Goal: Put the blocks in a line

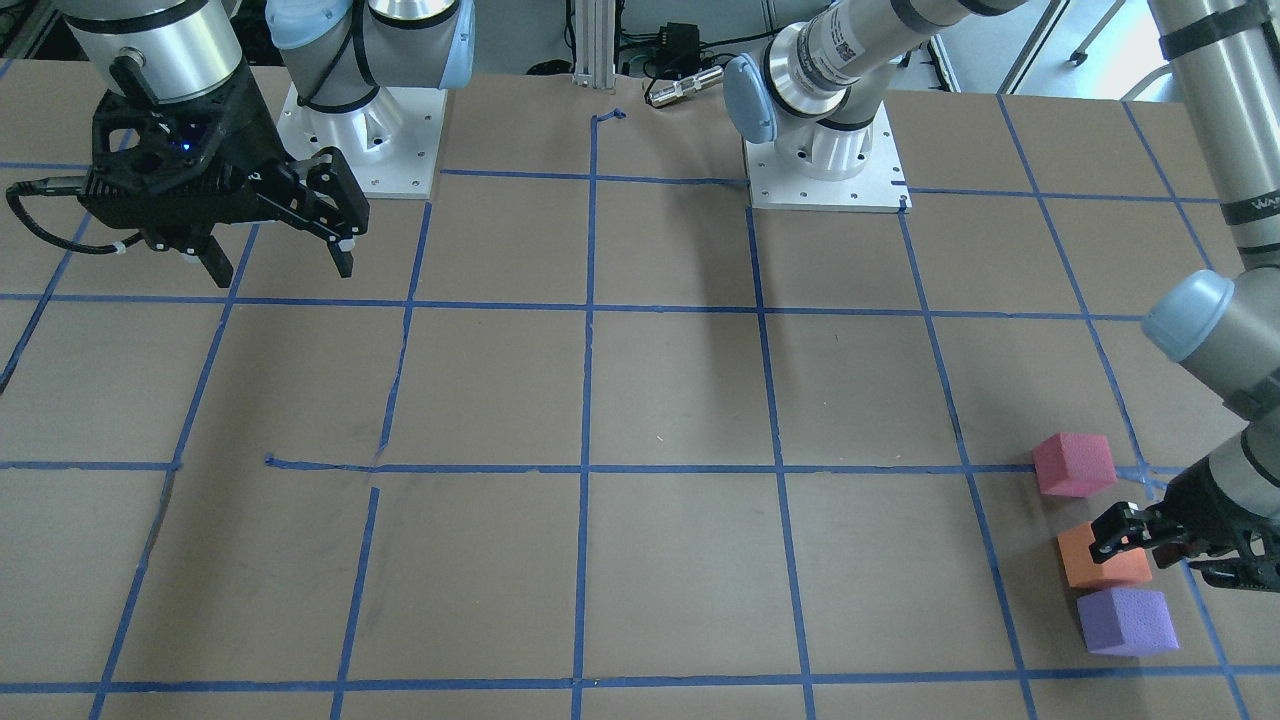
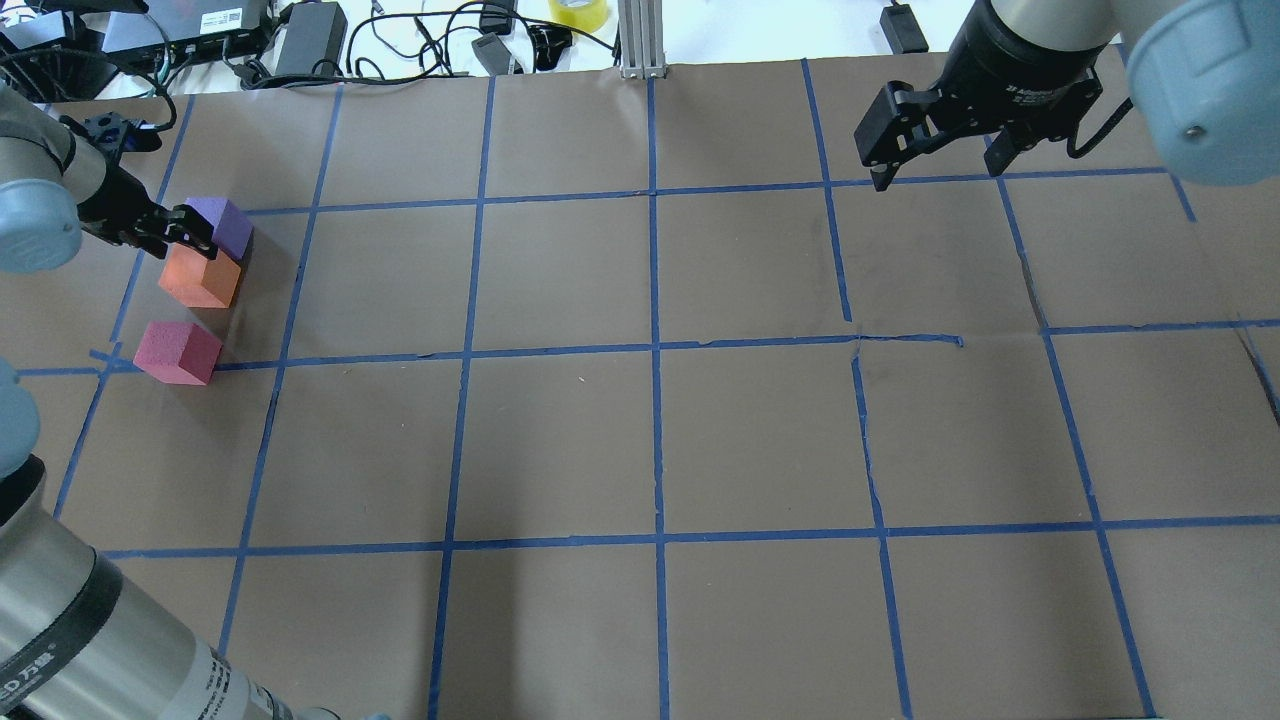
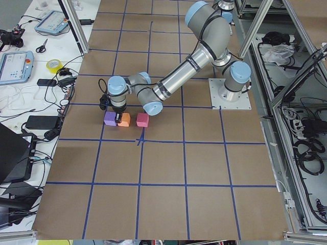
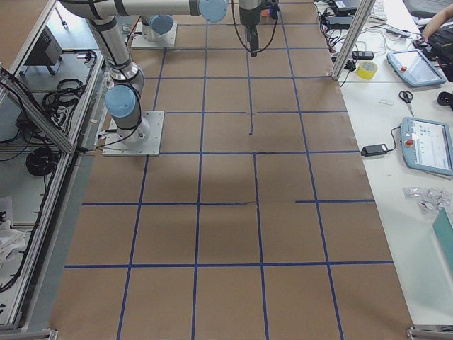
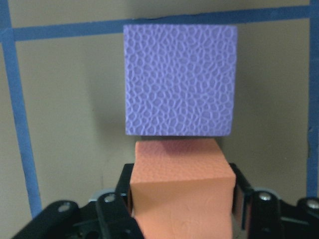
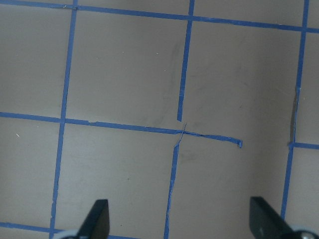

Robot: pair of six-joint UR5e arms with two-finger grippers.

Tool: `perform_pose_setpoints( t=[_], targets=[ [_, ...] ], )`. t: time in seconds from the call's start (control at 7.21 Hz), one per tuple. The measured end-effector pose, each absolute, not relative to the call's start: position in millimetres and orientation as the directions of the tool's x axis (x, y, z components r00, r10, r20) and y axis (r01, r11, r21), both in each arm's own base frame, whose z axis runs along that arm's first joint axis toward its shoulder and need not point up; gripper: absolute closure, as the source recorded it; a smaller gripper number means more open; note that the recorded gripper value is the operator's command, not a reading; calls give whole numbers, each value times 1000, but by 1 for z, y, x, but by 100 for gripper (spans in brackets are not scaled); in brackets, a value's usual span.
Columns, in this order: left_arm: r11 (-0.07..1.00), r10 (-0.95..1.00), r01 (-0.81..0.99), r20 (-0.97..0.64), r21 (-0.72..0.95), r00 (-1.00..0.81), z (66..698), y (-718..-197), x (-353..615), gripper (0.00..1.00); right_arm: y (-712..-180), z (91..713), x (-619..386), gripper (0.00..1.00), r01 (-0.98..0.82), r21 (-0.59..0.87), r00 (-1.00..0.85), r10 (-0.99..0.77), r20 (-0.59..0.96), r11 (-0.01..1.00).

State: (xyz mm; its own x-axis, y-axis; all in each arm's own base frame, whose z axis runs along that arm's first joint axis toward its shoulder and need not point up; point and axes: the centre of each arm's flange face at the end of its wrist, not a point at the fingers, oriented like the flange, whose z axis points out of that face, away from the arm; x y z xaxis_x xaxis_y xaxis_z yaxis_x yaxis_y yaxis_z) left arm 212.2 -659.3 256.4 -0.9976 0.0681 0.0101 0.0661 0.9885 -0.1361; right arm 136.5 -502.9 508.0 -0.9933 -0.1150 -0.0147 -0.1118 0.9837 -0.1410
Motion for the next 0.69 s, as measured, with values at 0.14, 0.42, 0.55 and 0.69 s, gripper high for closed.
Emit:
perform_pose_setpoints(
  t=[0.14, 0.42, 0.55, 0.69],
  targets=[
    [992, 44, 40, 30, -119, -999, 303, -651, 187, 0, -503, 508, 137, 0, -112, -141, -993, -116, -18, 984],
    [997, -59, -64, 122, -41, -991, 432, -616, 74, 0, -503, 508, 137, 0, -112, -142, -993, -117, -23, 984],
    [997, -68, -74, 141, -32, -988, 480, -596, 5, 0, -503, 508, 137, 0, -113, -141, -993, -117, -20, 984],
    [997, -63, -69, 149, -31, -987, 503, -579, -51, 0, -503, 508, 137, 0, -112, -140, -993, -116, -15, 984]
  ],
)
